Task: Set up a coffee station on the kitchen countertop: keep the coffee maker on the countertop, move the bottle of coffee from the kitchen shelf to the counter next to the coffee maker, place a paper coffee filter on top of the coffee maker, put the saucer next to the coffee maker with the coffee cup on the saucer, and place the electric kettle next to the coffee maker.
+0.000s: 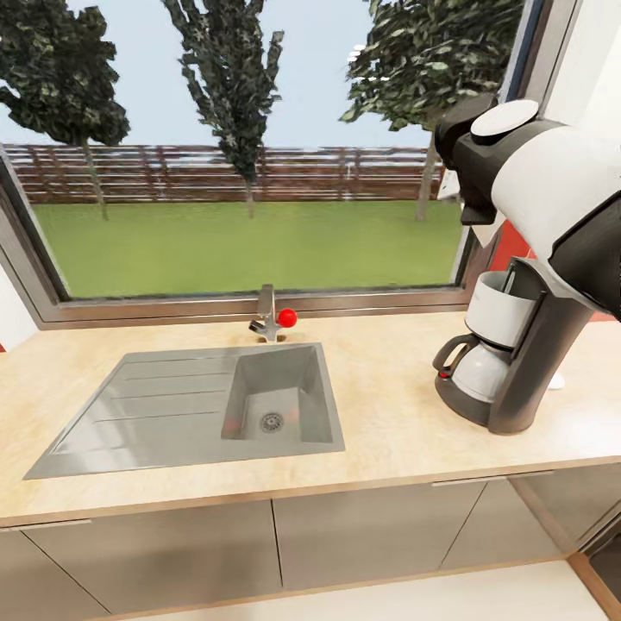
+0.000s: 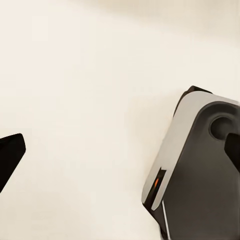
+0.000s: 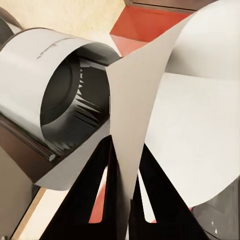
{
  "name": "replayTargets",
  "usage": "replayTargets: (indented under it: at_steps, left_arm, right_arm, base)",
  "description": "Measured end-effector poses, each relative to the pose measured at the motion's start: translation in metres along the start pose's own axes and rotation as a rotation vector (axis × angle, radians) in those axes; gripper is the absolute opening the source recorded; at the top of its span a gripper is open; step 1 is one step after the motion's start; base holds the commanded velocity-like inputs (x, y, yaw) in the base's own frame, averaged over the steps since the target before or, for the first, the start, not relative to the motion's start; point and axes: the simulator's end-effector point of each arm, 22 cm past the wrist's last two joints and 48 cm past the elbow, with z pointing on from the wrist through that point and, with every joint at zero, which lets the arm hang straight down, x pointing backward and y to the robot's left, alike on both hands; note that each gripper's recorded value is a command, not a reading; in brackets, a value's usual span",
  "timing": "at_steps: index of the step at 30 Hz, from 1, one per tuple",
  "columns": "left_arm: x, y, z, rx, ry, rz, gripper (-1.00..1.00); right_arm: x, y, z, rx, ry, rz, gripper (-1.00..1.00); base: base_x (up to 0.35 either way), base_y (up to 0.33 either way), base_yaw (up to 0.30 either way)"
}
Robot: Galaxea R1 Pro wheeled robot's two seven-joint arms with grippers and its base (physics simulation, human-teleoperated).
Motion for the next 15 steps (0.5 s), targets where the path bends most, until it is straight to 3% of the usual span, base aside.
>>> replayTargets:
  at_steps: [7,15]
  left_arm:
    - [0.0013,-0.0021,-0.0001,0.003,0.003,-0.001,1.00]
    - [0.0058,-0.0023,-0.0002,-0.001,0.021,-0.004,1.00]
  right_arm:
    - [0.0033,-0.0042,-0.0005,0.023,0.021,-0.010,-1.00]
    - [0.0074,-0.0072,0.0007,0.033,0.032,-0.013,-1.00]
  base:
    - [0.003,-0.006,0.000]
    - [0.028,-0.109,0.000]
